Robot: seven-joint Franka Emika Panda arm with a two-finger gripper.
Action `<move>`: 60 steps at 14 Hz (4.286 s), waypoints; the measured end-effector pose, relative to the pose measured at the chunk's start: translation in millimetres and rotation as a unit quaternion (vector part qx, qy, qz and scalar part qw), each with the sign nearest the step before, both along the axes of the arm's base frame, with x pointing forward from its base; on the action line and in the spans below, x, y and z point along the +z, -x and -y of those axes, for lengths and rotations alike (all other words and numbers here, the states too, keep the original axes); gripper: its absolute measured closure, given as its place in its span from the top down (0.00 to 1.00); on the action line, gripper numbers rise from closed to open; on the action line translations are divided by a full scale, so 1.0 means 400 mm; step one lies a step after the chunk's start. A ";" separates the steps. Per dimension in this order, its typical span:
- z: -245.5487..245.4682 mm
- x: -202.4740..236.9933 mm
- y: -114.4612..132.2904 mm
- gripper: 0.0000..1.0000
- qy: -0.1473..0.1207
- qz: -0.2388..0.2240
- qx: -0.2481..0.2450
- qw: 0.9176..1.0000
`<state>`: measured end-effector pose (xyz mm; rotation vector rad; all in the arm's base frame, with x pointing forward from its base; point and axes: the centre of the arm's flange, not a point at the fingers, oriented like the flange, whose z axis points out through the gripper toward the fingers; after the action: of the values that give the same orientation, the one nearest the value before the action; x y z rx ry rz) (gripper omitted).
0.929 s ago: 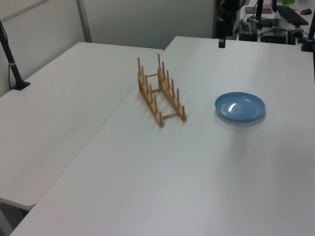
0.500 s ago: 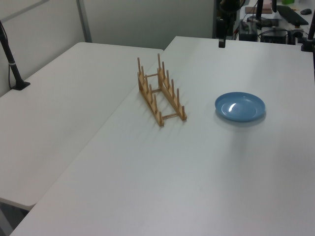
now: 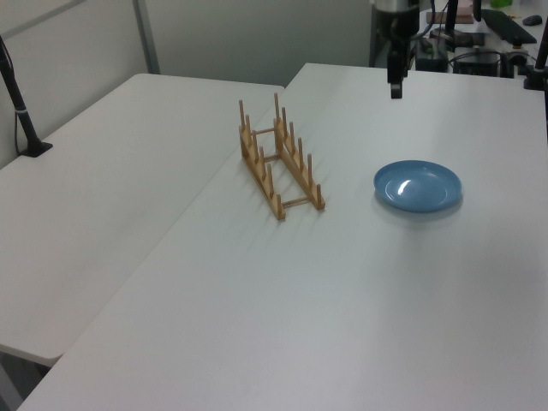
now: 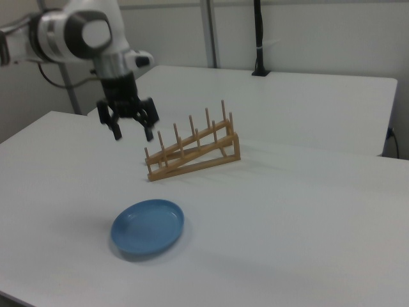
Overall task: Place plate in plate rack
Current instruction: 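Move the gripper down toward the rim of the light blue plate, then close the gripper on the plate rim, then lift the plate by its rim and carry it over the wooden rack, then lower the plate upright between the rack pegs and open the gripper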
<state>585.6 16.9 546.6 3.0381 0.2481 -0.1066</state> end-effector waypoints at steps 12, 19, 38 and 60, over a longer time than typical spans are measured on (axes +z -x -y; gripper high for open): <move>0.225 -0.529 -0.021 0.44 -0.005 -0.081 0.151 0.985; 0.252 -0.575 -0.028 0.20 0.005 -0.091 0.153 0.984; 0.030 0.101 -0.283 0.05 0.037 0.315 -0.157 0.935; -0.129 -0.161 -0.345 0.51 0.169 0.369 -0.039 0.913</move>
<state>723.6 68.4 482.3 2.5106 0.0339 0.8771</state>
